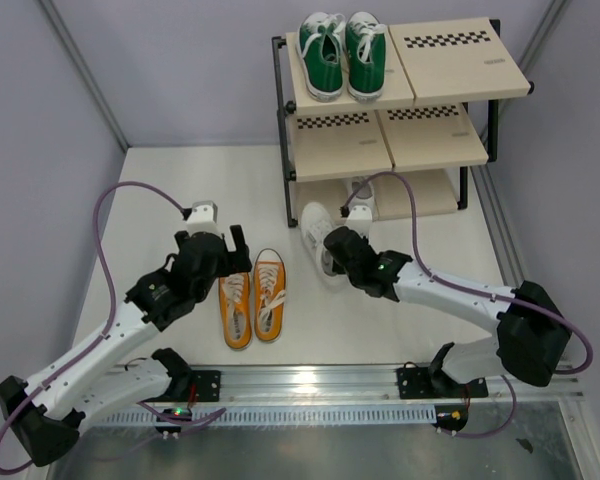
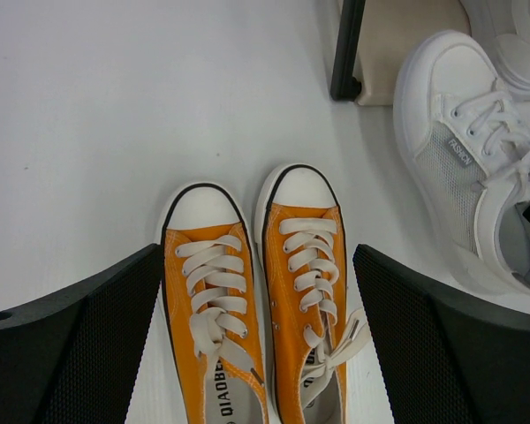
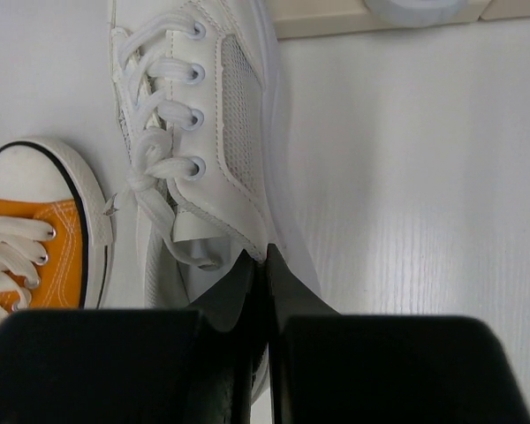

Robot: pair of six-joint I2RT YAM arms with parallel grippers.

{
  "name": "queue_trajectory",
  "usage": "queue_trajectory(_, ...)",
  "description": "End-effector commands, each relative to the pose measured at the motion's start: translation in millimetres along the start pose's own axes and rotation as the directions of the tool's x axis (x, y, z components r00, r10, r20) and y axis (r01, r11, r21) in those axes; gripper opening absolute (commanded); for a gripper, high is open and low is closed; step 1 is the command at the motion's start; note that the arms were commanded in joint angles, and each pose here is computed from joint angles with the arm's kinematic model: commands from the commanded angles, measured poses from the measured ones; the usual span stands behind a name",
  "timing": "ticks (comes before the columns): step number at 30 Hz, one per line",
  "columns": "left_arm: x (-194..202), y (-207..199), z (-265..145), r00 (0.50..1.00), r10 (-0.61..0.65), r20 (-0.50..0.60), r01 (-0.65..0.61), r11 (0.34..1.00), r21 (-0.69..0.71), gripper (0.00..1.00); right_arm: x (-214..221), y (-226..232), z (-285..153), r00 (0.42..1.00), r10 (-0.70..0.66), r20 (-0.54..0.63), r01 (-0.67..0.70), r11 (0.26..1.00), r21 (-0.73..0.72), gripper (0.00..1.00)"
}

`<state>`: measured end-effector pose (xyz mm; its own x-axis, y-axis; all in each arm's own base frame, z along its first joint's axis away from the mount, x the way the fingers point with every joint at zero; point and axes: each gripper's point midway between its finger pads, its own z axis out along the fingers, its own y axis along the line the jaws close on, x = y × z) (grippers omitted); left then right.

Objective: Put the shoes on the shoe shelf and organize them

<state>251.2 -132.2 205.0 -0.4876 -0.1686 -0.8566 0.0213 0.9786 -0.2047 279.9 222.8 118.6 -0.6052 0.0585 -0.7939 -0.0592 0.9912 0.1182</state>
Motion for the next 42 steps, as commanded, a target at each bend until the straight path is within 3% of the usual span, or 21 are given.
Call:
queue_trajectory(1,-5,0,-1,1.000,-0.002,0.021,0.001,1.000,0.009,0.93,-71,19,5,0.978,0.091,0.187,-0.087,0.996,-0.029,0.03)
queue_trajectory(14,-5,-1,-2,1.000,0.005,0.019,-0.005,1.000,0.017,0.92,-130,4,52,0.951,0.146,0.273,-0.153,0.988,0.005,0.03)
queue_trajectory(29,-1,-5,2,1.000,0.015,0.003,-0.015,0.999,0.030,0.92,-156,16,97,0.933,0.196,0.303,-0.190,0.981,-0.050,0.03)
queue_trajectory(42,1,-8,3,1.000,0.015,-0.004,-0.015,0.999,0.046,0.92,-171,4,112,0.927,0.190,0.324,-0.209,0.978,0.024,0.03)
